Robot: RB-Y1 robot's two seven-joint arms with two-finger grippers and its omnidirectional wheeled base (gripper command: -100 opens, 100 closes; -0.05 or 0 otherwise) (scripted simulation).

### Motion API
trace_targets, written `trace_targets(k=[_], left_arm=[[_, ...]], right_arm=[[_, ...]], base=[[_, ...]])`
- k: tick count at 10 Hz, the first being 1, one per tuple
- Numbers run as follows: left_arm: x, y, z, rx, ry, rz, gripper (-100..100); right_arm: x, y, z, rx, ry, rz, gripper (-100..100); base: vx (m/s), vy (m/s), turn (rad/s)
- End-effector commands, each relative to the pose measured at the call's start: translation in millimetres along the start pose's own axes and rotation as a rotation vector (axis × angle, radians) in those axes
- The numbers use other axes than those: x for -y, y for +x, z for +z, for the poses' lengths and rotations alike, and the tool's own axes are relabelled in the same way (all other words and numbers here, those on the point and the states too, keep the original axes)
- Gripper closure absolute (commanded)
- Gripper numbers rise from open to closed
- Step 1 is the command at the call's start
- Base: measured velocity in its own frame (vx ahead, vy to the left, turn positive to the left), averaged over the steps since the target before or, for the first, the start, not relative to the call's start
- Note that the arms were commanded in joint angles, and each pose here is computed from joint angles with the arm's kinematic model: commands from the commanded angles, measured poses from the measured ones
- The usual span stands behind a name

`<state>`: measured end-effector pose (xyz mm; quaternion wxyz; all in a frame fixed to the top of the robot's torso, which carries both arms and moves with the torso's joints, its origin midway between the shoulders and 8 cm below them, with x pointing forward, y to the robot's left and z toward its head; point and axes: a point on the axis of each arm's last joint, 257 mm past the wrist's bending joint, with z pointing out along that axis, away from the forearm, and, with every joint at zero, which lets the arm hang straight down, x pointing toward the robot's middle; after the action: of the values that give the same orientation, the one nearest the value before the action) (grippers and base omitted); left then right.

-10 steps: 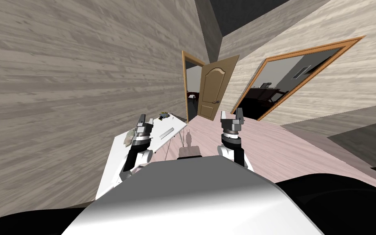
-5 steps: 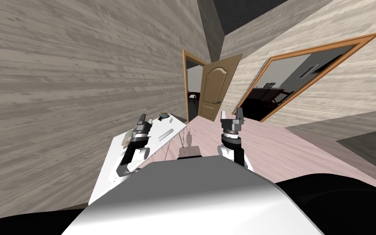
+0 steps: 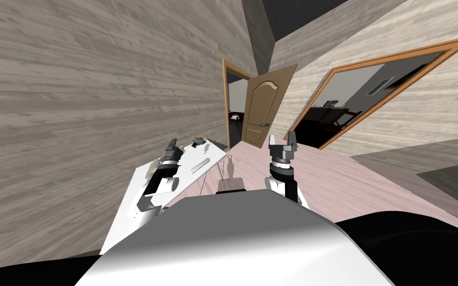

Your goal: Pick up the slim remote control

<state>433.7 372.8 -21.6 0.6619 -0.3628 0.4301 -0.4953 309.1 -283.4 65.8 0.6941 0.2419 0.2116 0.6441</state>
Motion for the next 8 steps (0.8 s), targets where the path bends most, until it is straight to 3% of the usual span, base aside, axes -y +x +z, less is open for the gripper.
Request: trace_targets(k=[1, 2, 3, 5, 6, 8], left_arm=[[-16, -7.3, 3.1, 0.009, -0.053, -0.004, -100], [-18, -7.4, 3.0, 0.010, -0.063, -0.004, -100], [-28, -22.3, 9.1, 0.025, -0.099, -0.010, -100], [-37, -22.8, 8.1, 0.027, -0.132, -0.010, -100], [-46, -38.5, 13.6, 0.045, -0.167, -0.018, -100], [-55, -39.1, 11.8, 0.047, -0.203, -0.019, -100]], right_arm=[[0, 0, 0.0, 0.000, 0.000, 0.000, 0], [0, 0, 0.0, 0.000, 0.000, 0.000, 0], [0, 0, 0.0, 0.000, 0.000, 0.000, 0], [0, 0, 0.0, 0.000, 0.000, 0.000, 0], [0, 0, 0.0, 0.000, 0.000, 0.000, 0], [0, 0, 0.0, 0.000, 0.000, 0.000, 0]], base=[[0.051, -0.044, 0.017], [0.022, -0.023, -0.004], [0.034, -0.033, 0.016], [0.027, -0.024, 0.007], [0.045, -0.028, 0.004], [0.029, -0.029, 0.004]])
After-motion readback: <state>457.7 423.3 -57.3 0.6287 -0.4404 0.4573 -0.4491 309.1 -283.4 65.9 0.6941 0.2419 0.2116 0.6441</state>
